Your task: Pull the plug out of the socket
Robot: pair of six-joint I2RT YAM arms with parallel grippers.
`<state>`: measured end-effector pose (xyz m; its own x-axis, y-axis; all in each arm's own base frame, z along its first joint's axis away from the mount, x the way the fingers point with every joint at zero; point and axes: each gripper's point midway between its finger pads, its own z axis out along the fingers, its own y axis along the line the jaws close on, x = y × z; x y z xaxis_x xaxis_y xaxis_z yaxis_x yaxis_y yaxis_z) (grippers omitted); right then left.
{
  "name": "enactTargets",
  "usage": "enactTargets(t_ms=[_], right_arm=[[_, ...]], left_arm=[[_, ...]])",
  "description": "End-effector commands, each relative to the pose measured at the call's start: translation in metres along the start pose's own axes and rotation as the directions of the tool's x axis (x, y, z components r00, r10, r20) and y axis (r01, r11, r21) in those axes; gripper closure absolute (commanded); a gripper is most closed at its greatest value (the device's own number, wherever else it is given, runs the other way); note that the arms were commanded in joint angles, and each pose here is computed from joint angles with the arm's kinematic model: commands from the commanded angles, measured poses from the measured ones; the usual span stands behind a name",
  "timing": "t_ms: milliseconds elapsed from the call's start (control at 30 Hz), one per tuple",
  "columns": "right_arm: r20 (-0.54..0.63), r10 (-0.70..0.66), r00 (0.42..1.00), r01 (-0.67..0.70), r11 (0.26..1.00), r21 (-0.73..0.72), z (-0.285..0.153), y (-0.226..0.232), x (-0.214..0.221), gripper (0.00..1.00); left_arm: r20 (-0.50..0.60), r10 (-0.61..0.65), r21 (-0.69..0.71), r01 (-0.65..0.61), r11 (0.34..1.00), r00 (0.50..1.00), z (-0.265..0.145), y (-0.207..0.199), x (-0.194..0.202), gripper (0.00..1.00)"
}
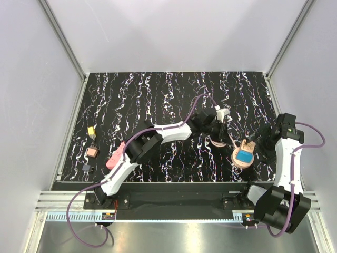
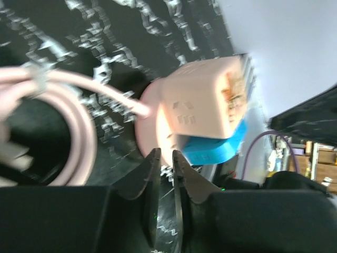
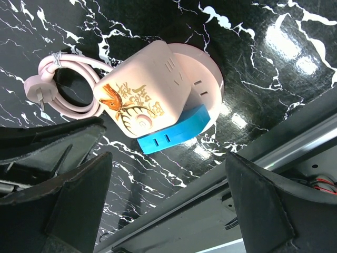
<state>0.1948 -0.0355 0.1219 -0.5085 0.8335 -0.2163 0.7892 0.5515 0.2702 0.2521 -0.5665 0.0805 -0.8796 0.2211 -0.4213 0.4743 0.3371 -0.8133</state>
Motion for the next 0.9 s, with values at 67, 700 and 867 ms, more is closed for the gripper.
enactTargets(t_ms=[67,700,867], right_arm=[[0.021,-0.024,0.999,0.025,0.999,-0.040,-0.004,0.010,-0.009,0.09],[0.006,-0.158,0.987,0.156,0.980,0.121,-0.007,0.008,0.007,0.06],[-0.026,-0.145,0.989,0.147,0.981,0.125,0.006,0.004,0.018,0.01]], left_arm=[[0.054,0.047,0.099,-0.052,0.994,0.997,-0.005,-0.042,-0.021,0.84],[-0.062,-0.027,0.129,0.034,0.991,0.998,0.026,-0.034,0.020,0.86],[-0.072,-0.036,0.125,0.045,0.991,0.997,0.032,-0.029,0.025,0.86]])
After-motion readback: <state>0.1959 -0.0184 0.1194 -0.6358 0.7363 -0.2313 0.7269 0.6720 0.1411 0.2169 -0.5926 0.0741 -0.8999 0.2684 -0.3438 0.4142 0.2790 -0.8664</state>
